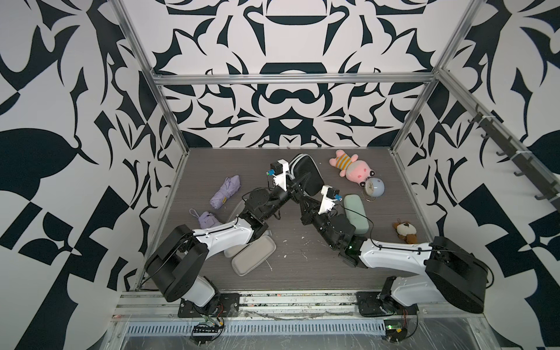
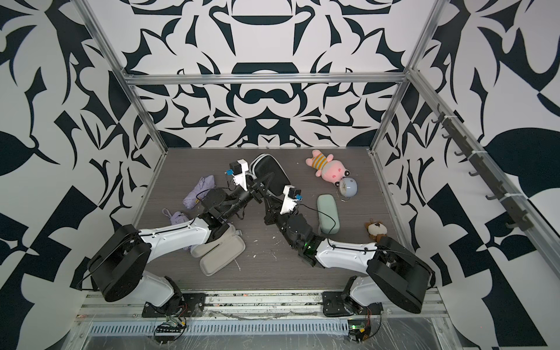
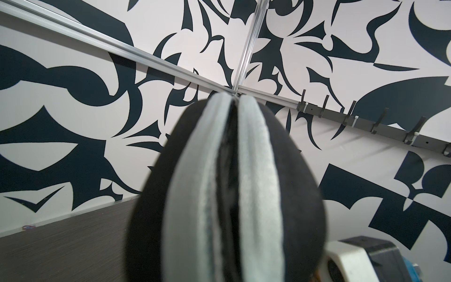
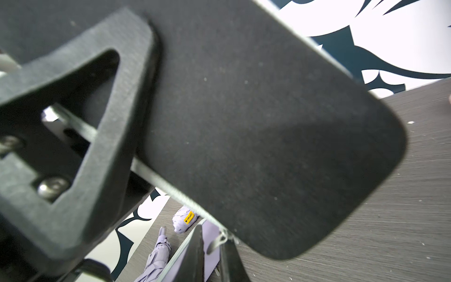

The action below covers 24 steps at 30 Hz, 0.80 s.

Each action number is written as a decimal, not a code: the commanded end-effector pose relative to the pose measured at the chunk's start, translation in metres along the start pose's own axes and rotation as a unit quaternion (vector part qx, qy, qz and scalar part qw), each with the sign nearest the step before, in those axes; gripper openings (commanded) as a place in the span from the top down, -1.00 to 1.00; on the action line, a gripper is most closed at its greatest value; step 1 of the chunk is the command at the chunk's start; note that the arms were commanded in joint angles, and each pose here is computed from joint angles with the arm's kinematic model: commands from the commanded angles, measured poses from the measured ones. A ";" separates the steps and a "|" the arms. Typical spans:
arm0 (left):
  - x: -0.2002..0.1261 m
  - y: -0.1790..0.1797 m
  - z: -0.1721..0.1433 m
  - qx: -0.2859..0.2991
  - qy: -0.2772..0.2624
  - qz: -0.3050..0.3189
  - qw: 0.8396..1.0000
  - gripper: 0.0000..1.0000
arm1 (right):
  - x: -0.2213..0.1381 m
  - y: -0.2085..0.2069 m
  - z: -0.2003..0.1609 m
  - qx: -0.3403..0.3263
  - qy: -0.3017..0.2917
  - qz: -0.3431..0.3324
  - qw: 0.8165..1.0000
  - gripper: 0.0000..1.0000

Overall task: Put umbrellas into zippered umbrella sleeves
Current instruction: Unzip the zipper on the umbrella sleeve.

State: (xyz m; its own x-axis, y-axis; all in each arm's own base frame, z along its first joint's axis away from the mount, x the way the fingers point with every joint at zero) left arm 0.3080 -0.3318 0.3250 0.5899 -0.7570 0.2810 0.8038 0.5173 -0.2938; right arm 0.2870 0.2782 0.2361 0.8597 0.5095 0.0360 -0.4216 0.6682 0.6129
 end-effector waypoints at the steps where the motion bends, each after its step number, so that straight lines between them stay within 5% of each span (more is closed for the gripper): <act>1: -0.001 -0.012 0.022 0.004 -0.041 -0.020 0.999 0.94 | 0.002 0.000 0.033 0.039 -0.056 -0.025 0.997 0.75; 9: -0.002 -0.015 0.027 0.006 -0.045 -0.025 0.999 0.94 | 0.000 -0.010 0.035 0.052 -0.060 -0.034 0.996 1.00; 15: -0.002 -0.015 0.030 0.006 -0.044 -0.021 0.999 0.94 | -0.004 -0.015 0.029 0.016 -0.044 -0.036 0.998 1.00; 21: -0.006 -0.016 0.042 0.016 -0.021 -0.016 1.000 0.93 | -0.024 -0.103 0.012 -0.013 0.017 -0.172 0.985 1.00; 24: -0.007 -0.015 0.044 0.005 -0.003 -0.016 1.000 0.93 | -0.027 -0.118 0.019 -0.036 0.024 -0.187 0.981 1.00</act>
State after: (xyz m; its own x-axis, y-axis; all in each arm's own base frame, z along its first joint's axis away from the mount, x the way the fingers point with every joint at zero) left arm 0.3072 -0.3344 0.3097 0.5965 -0.7825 0.1784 0.7891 0.5313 -0.3083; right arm 0.2854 0.2521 0.2091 0.8214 0.5606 -0.1053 -0.3902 0.6870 0.6129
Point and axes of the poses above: each gripper's point midway between its finger pads, its own x axis out along the fingers, its own y axis along the line the jaws close on, z = x × y, the point moved 1 cm from there along -x, back along the fingers, and after that the axes turned 1 degree about x, right-handed, at the moved point
